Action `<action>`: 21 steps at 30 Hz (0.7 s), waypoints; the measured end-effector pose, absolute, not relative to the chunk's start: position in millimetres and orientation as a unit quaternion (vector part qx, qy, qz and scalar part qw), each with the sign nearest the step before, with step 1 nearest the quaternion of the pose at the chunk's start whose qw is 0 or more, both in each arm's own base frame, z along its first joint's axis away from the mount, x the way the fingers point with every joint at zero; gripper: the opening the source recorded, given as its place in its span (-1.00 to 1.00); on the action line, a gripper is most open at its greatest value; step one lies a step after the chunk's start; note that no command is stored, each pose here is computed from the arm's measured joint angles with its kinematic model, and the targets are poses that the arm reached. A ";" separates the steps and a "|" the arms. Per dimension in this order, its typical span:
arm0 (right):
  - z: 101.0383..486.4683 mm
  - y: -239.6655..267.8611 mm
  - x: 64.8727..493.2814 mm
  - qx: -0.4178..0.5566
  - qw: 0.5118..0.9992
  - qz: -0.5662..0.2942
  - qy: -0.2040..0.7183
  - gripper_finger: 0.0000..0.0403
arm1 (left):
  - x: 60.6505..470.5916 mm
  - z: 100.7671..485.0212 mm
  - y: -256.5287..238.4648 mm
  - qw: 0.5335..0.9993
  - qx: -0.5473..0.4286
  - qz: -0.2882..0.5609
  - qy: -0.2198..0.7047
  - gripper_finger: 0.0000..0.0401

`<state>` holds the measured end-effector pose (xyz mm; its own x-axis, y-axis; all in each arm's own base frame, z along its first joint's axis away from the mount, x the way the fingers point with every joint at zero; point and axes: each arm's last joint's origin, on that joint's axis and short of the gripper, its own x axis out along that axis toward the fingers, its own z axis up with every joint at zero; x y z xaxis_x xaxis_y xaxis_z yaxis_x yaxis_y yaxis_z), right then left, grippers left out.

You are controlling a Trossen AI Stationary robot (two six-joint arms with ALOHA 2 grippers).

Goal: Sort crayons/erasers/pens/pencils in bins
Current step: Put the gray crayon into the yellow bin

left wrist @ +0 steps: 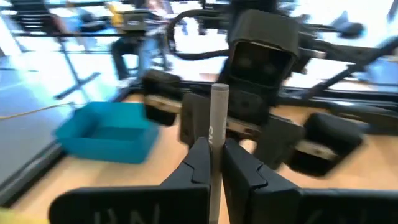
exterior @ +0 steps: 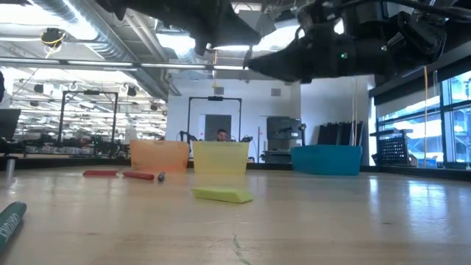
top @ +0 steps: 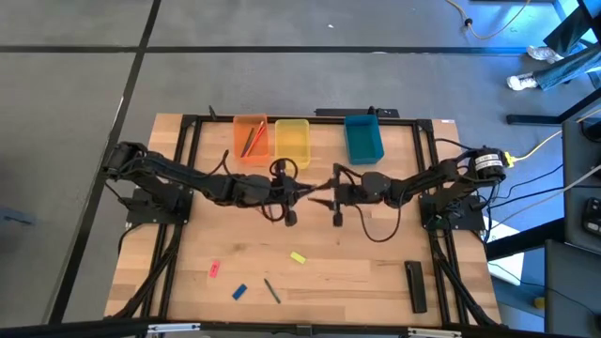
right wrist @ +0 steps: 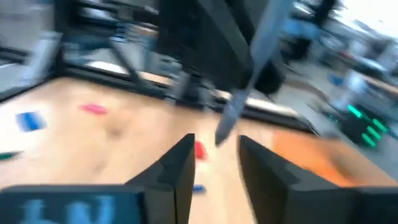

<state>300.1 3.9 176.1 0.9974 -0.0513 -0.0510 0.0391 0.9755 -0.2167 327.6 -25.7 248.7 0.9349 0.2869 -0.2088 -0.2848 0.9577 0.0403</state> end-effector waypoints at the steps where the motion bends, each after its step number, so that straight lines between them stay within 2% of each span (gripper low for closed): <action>1: 175.8 1.8 299.9 -0.089 0.994 -0.060 0.032 -0.27 | 327.6 248.5 -21.2 0.981 0.002 0.162 0.107 -0.97; 3: 174.9 -2.4 299.1 -0.048 0.990 -0.127 0.037 -0.18 | 327.1 245.6 -7.1 0.973 -0.018 0.199 0.118 -0.97; 5: 174.6 -5.3 298.7 -0.026 0.988 -0.151 0.037 -0.13 | 324.9 239.4 13.8 0.960 -0.042 0.237 0.144 -0.97; 10: 171.4 -4.1 299.0 0.021 0.991 -0.123 0.047 -0.11 | 311.6 225.4 68.5 0.918 -0.085 0.329 0.204 -0.97; 21: 158.7 9.3 298.8 0.066 0.989 -0.096 0.092 -0.22 | 268.9 219.1 167.9 0.852 -0.190 0.447 0.197 -0.97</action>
<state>298.8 9.3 158.7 0.9644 -0.1786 -0.1949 0.2028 0.9728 0.1121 268.9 167.9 219.1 0.5229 0.6859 -0.5061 -0.8361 0.5283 -0.1479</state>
